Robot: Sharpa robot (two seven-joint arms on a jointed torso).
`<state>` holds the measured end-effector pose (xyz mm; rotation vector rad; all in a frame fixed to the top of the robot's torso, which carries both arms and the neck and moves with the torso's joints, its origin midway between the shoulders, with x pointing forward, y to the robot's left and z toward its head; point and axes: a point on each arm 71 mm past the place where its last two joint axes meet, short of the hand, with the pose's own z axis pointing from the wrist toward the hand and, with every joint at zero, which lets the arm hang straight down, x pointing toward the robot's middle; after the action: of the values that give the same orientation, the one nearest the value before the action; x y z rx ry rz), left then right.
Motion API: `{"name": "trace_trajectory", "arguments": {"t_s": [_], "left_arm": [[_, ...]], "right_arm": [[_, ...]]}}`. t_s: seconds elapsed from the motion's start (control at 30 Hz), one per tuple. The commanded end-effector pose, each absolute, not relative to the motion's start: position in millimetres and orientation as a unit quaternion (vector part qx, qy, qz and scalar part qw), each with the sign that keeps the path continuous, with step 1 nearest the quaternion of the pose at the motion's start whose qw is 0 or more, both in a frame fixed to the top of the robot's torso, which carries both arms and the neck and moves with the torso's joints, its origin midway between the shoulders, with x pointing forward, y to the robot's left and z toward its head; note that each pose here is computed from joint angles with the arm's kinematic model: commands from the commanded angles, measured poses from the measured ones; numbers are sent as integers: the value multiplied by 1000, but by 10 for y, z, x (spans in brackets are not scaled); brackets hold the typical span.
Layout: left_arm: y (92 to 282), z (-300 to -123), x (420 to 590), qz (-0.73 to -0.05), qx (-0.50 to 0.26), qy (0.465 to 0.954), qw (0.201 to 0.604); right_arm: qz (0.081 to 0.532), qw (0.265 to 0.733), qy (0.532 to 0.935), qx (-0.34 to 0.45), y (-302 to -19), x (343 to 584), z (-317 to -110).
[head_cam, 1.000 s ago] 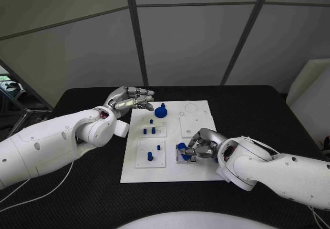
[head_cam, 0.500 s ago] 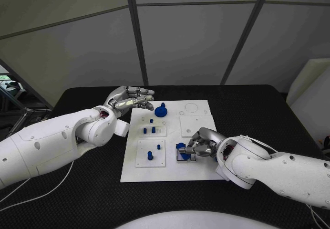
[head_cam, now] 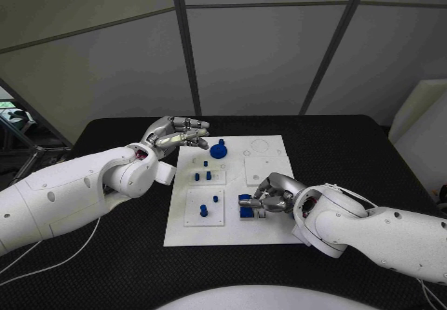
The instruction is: Assemble the parts on the task board
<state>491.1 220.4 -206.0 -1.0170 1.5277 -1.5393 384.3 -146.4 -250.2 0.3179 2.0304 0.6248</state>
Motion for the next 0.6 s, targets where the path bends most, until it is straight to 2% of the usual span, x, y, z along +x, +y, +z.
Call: {"name": "trace_trajectory", "arguments": {"t_s": [0.03,0.3,0.6], "left_arm": [[2192,-2044,4913,-605,-393,591,361],[2200,-2046,4915,-604,-393,591,362],[2217,-2057,4916,-603,-394,591,363]], "right_arm": [[267,490,822,114,-1452,3826,-2456],[277,506,812,85,-1537,3763,-2383],[275,538,793,81,-1904,3704,-2278]]}}
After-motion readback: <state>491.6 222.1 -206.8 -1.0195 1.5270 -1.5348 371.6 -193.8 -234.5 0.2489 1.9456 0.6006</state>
